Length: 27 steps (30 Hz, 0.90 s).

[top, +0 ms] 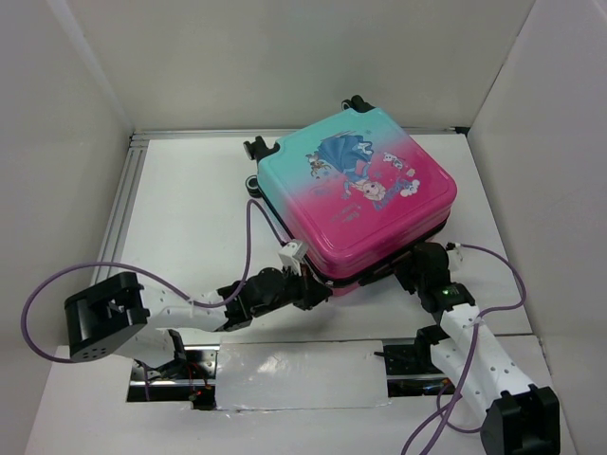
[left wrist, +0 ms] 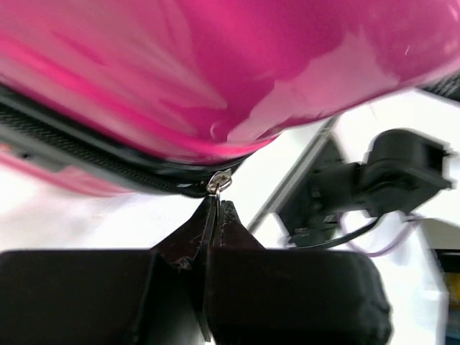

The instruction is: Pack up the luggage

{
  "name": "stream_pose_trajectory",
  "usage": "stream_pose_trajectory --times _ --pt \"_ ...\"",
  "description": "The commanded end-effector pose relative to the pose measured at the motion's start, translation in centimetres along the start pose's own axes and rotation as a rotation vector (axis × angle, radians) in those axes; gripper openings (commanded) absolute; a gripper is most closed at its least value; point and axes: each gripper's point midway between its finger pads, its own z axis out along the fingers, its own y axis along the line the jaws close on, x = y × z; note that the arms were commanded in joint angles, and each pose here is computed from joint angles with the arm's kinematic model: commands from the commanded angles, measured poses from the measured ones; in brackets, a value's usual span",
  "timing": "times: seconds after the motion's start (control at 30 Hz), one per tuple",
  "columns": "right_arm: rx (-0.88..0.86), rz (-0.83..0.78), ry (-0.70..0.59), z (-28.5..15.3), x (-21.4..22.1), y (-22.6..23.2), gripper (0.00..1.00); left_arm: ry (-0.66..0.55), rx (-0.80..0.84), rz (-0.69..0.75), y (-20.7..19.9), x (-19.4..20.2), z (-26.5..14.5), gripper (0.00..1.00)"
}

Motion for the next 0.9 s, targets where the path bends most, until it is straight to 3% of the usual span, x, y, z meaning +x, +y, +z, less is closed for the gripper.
stream_pose_trajectory --times 0.0,0.13,0.3,0.6,0.7,0.87 --pt "0.093 -0.069 -0.021 1.1 -0.1 -3.1 0.0 -0.098 -0.07 0.139 1.4 -2.4 -1.2 0.0" --pt "0.097 -0.088 -0.024 1.4 -0.6 -3.0 0.0 -0.059 -0.104 0.362 2.8 -2.3 -2.4 0.0" --pt "0.057 -0.112 -0.047 1.3 -1.9 -1.6 0.0 -0.032 -0.174 0.501 4.9 -2.1 -3.0 0.0" --pt "0.064 -0.16 -0.025 1.7 -2.0 -1.5 0.0 -0.082 -0.324 0.536 8.3 -5.6 -2.5 0.0" --pt "0.057 -0.153 -0.026 1.9 -2.1 -1.3 0.0 -0.104 -0.316 0.53 9.0 -7.1 -2.9 0.0" --pt "0.059 -0.167 -0.008 2.3 -1.9 -1.4 0.0 -0.041 -0.197 0.572 7.7 -6.1 -2.5 0.0"
